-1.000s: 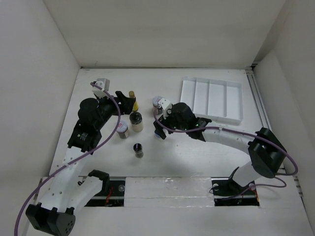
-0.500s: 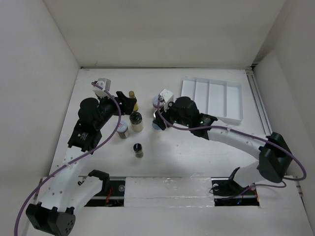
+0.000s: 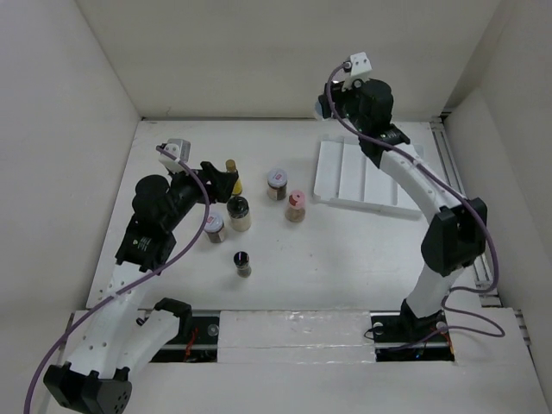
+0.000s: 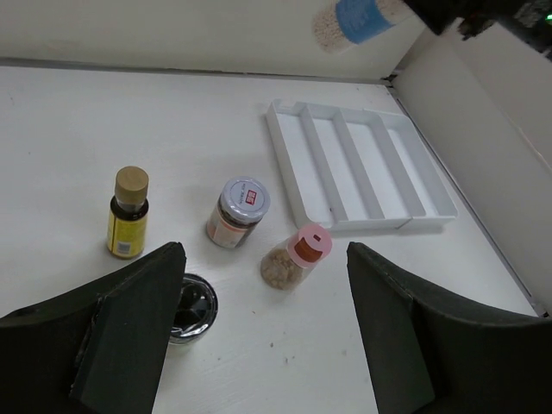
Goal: Organize the condiment bottles
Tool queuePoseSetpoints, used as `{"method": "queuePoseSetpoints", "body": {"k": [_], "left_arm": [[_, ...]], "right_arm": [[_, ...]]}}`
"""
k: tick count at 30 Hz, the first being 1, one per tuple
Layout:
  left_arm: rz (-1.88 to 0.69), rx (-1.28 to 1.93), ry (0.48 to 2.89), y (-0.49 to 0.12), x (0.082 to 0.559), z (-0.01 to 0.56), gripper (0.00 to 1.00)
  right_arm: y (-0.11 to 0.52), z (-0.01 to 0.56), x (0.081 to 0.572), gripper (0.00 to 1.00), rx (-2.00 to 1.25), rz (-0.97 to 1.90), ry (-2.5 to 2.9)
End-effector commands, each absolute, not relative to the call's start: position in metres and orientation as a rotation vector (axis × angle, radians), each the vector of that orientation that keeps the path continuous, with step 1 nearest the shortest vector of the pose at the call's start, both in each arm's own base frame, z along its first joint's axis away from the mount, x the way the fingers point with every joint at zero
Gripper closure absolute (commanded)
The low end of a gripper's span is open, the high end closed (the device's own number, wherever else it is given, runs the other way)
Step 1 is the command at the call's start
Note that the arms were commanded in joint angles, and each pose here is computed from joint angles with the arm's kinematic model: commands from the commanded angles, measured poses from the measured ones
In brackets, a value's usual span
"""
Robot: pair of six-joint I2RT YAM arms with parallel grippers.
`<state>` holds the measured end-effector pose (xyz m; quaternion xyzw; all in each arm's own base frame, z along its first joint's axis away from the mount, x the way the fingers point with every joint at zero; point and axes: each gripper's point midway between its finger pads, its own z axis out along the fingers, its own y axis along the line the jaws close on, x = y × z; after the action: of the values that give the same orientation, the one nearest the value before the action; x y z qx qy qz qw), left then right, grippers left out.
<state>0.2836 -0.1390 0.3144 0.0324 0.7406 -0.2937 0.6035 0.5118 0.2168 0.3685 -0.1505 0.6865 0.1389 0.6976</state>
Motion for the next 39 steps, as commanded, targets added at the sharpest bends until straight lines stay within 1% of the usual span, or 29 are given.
{"method": "queuePoseSetpoints", "body": {"k": [1,3,5,8,14,16,17,21,23,26,27,28,29,30,32,33,37,38,39], "left_arm": [[-0.705,0.086,1.666,-0.142,0.283,0.326,0.29],[-0.705,0.087,1.666,-0.142,0.282,0.326,0.29],[-0.698,0.079,1.665,-0.141,0.283,0.326,0.29],[-0.698,0.079,1.665,-0.141,0.283,0.326,0.29],[-0.703,0.084,1.686,-0.144,0.286,0.320,0.29],[-0.703,0.084,1.686,-0.144,0.286,0.320,0.29],[-0.703,0.084,1.686,-0.144,0.286,0.320,0.29],[-0.704,0.085,1.675,-0.144,0.287,0.323,0.29],[-0.696,0.077,1.685,-0.143,0.290,0.320,0.29],[-0.695,0.091,1.694,-0.144,0.289,0.317,0.29],[-0.695,0.091,1.694,-0.144,0.289,0.317,0.29],[-0.694,0.090,1.703,-0.145,0.291,0.315,0.29],[-0.694,0.090,1.704,-0.145,0.291,0.315,0.29],[-0.694,0.090,1.704,-0.145,0.291,0.315,0.29],[-0.694,0.090,1.704,-0.145,0.291,0.315,0.29],[-0.694,0.090,1.704,-0.145,0.291,0.315,0.29],[-0.694,0.090,1.704,-0.145,0.291,0.315,0.29],[-0.694,0.090,1.704,-0.145,0.291,0.315,0.29],[-0.694,0.090,1.704,-0.145,0.291,0.315,0.29]], "right_arm": [[0.203,0.363,0.541,0.54,-0.323,0.289,1.554],[0.203,0.349,0.558,0.54,-0.331,0.271,1.599],[0.187,0.320,0.572,0.54,-0.311,0.235,1.673],[0.175,0.313,0.578,0.54,-0.300,0.227,1.686],[0.175,0.273,0.588,0.54,-0.310,0.225,1.756],[0.165,0.266,0.595,0.54,-0.295,0.212,1.767],[0.166,0.251,0.599,0.54,-0.298,0.210,1.793],[0.163,0.232,0.612,0.55,-0.296,0.229,1.817],[0.160,0.236,0.618,0.55,-0.293,0.232,1.805],[0.161,0.224,0.622,0.55,-0.295,0.231,1.822],[0.161,0.222,0.624,0.54,-0.295,0.231,1.824],[0.159,0.222,0.625,0.51,-0.286,0.220,1.825],[0.160,0.212,0.625,0.44,-0.280,0.226,1.849],[0.160,0.216,0.626,0.28,-0.279,0.226,1.840],[0.161,0.212,0.624,0.15,-0.272,0.208,1.858],[0.157,0.212,0.621,0.06,-0.262,0.193,1.864],[0.155,0.241,0.607,0.00,-0.245,0.173,1.826],[0.156,0.264,0.598,0.00,-0.250,0.167,1.790],[0.151,0.272,0.593,0.00,-0.233,0.149,1.781]]}}
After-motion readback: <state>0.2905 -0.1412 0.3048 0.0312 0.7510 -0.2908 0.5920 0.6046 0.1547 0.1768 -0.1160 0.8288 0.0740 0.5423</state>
